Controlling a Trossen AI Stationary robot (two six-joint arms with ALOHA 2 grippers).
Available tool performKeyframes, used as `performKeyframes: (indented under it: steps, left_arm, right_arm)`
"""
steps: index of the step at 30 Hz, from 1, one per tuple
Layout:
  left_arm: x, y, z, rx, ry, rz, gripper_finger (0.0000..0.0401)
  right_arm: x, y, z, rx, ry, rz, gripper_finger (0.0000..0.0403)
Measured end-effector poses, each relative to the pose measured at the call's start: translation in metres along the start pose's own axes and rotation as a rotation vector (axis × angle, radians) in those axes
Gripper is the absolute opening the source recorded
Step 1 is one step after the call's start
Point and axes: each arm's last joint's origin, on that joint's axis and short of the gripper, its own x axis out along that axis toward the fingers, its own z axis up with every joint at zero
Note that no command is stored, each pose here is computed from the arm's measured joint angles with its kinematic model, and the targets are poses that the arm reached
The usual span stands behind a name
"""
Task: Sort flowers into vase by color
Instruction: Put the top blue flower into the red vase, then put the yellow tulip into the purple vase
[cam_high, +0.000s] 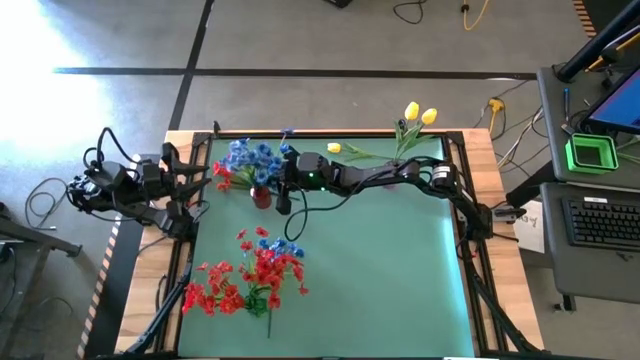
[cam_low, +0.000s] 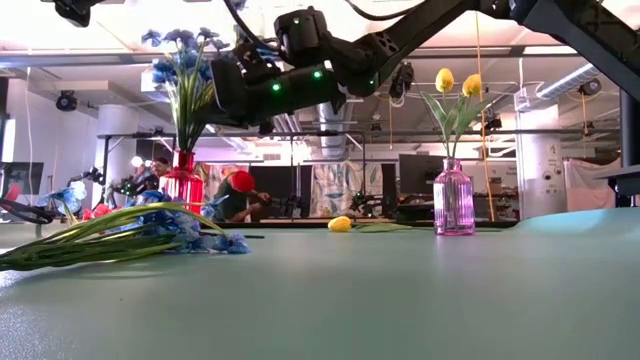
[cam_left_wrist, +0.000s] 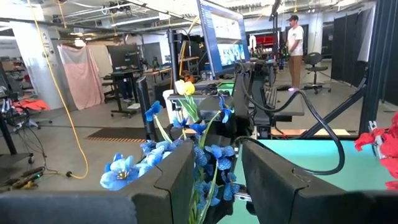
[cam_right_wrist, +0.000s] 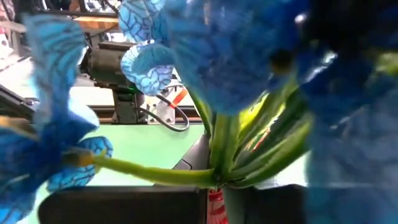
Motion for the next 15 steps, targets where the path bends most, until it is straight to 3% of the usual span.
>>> performKeyframes:
  steps: [4, 15]
  left_arm:
    - [0.000, 0.000, 0.000, -0.057, 0.000, 0.000, 0.0123]
    - [0.000, 0.001, 0.006, -0.112, -0.055, 0.030, 0.0123]
  right_arm:
    - [0.000, 0.002, -0.001, -0.001, 0.023, 0.005, 0.0047]
    - [-0.009, 0.002, 0.009, 0.024, 0.086, 0.012, 0.0194]
